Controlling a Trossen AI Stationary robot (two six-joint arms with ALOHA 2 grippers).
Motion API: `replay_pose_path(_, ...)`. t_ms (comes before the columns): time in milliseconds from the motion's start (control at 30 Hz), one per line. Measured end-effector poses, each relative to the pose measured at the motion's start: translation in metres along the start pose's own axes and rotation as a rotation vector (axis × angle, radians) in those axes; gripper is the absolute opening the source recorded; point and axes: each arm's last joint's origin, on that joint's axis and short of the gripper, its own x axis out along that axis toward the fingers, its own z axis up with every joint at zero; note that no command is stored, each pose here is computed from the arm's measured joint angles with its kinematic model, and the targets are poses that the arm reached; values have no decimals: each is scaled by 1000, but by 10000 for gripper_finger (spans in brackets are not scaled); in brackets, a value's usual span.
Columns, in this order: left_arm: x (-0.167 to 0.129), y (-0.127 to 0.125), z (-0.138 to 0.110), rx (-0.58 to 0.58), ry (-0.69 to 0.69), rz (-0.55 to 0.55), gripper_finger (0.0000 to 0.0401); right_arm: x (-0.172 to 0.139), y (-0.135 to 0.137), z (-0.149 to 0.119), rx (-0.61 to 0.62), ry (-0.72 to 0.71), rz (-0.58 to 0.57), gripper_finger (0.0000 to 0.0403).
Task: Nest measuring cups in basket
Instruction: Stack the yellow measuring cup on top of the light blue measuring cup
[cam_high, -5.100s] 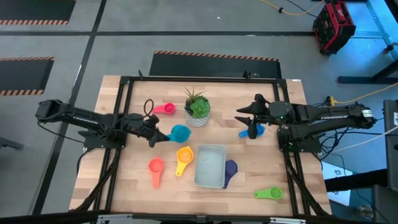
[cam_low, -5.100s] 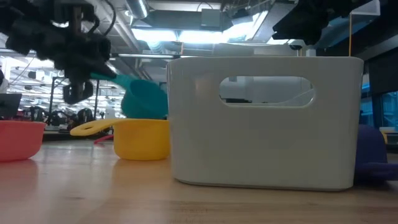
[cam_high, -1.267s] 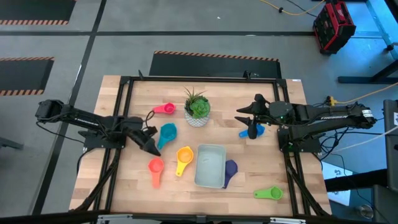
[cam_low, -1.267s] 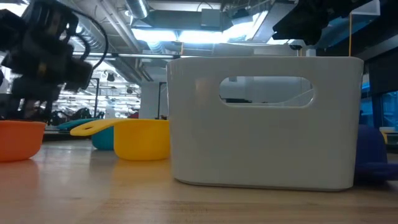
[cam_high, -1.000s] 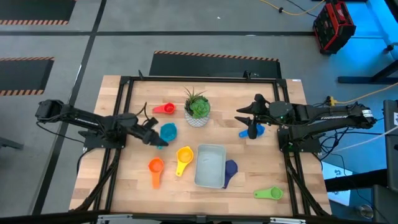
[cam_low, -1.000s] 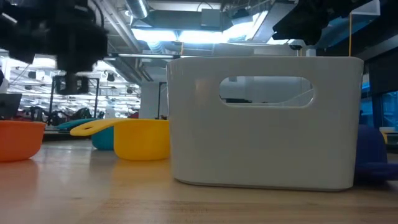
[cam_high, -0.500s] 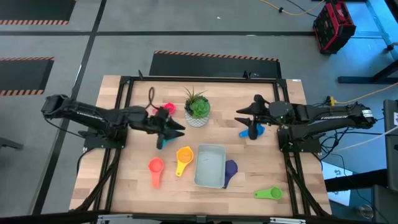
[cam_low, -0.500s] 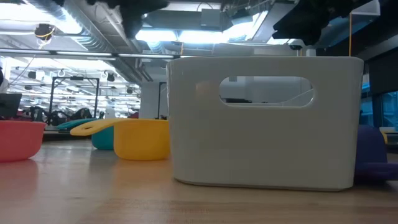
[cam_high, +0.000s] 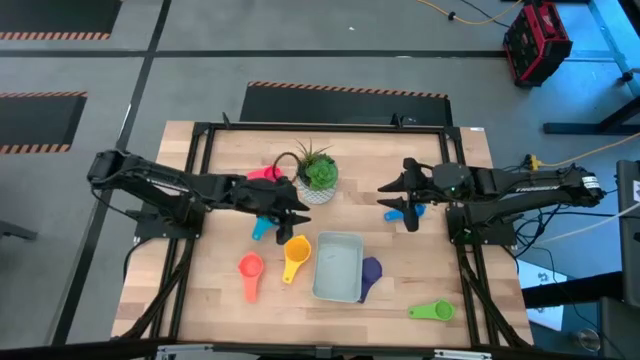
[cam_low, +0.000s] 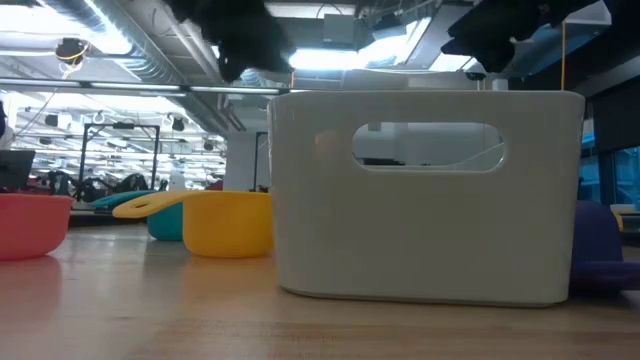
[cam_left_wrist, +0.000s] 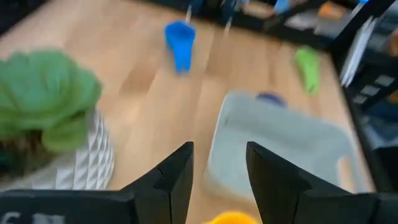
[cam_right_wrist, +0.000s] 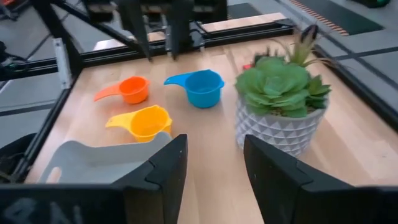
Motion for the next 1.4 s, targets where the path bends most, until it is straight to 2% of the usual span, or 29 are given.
replay_pose_path(200,16,4,-22,23,180,59,141,0,0,0,-1,1,4,163)
replay_pose_path(467,41,-7,-50,79,325,68,141,0,0,-1,0,6,2,163)
replay_pose_path(733,45,-12,-62,122,371,145,141,0,0,-1,0,9,1,163)
replay_pose_path(1033,47,-17,-68,142,383,151,141,0,0,-2,-1,15,0,163)
replay_pose_path(1400,71,-13,-90,143,479,191,141,0,0,-2,-1,22,-2,163)
